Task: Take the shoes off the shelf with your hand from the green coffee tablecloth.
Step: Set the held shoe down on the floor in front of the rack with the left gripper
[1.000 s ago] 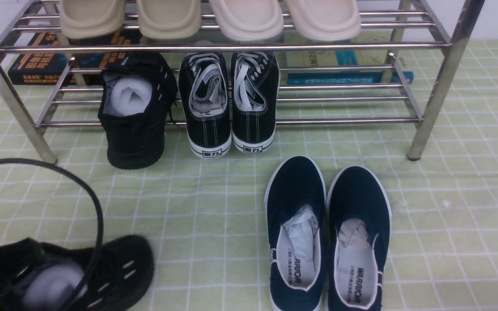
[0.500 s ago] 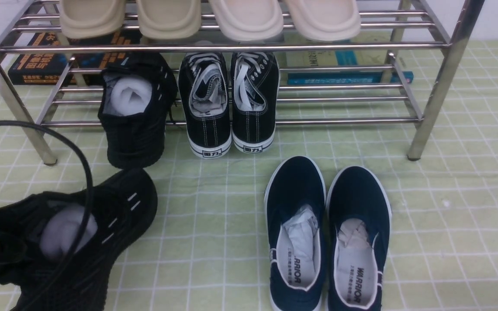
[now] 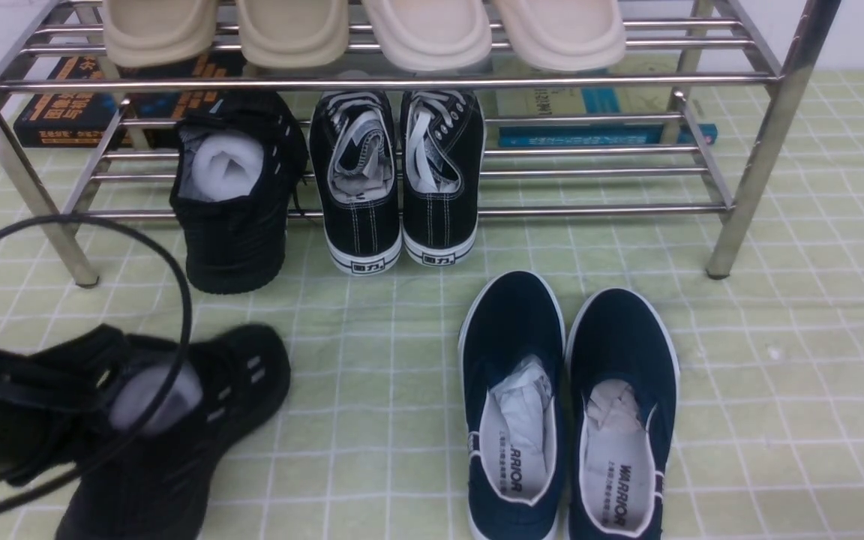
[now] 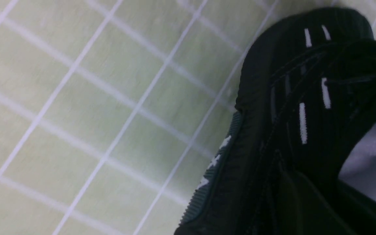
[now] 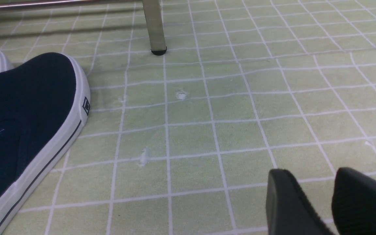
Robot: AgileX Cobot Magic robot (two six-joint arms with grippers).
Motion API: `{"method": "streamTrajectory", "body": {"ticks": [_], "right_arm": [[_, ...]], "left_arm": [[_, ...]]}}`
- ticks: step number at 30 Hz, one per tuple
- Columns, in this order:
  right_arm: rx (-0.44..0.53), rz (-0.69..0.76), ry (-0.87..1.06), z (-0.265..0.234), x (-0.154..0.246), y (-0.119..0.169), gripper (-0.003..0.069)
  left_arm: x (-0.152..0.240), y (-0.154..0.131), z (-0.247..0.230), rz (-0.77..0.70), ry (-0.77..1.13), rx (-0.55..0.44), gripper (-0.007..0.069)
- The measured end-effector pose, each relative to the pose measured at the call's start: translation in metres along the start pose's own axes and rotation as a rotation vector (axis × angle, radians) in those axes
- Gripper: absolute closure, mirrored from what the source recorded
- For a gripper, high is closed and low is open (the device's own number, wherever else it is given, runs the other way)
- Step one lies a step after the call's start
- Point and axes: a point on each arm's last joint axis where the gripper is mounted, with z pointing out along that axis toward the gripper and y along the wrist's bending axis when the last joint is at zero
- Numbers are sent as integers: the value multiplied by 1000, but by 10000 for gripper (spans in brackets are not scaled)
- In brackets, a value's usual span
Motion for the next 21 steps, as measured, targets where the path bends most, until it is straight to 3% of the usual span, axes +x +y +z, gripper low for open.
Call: {"method": "streamTrajectory", "body": {"ticks": [14,21], "right_arm": [[0,0,0,0,0,0,421],[0,0,0,0,0,0,421]], "left_arm": [[1,-5,31,-40,82,-19,578],[18,-14,40,92,175,-33,477]]}}
